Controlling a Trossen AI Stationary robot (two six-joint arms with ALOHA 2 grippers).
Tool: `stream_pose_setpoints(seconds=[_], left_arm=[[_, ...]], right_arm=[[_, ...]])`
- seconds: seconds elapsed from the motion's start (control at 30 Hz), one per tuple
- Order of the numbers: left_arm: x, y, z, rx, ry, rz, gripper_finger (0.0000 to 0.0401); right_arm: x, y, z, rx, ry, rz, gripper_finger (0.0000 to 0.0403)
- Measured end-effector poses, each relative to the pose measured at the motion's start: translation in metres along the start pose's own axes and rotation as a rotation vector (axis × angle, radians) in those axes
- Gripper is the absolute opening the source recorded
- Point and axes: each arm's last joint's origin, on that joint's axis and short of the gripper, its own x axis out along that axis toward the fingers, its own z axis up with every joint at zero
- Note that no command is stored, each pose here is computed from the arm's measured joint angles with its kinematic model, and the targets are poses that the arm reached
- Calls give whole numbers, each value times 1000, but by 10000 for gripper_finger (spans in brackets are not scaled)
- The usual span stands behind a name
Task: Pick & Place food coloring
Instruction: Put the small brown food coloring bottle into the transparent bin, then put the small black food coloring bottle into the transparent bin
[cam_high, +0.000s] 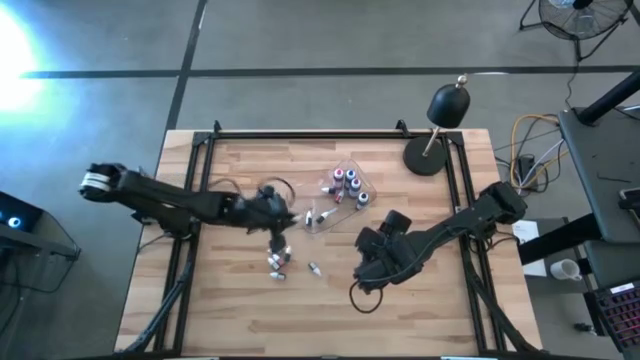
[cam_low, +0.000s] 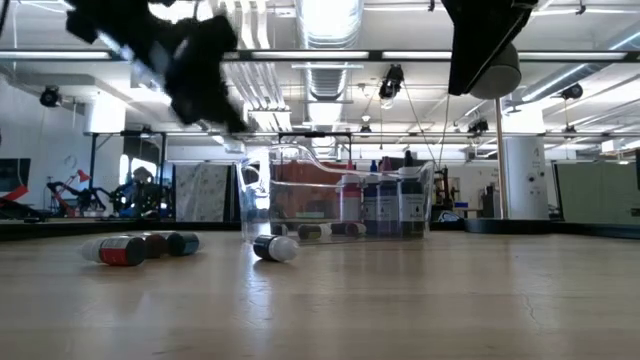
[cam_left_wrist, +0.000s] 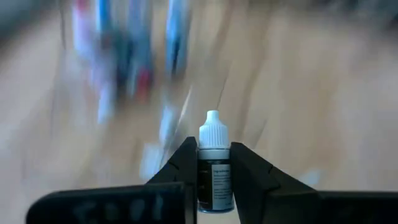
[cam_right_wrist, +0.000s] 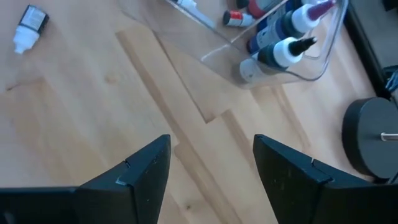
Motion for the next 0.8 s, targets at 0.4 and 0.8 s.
stream_pose_setpoints(seconds=[0.4, 0.8], left_arm=[[-10, 10, 59, -23, -193, 150, 168], [-73, -11, 61, 43, 38, 81, 203]], right_arm=[[1, 0, 1, 6, -25, -13, 224], [26, 37, 33, 140, -47, 348, 224]])
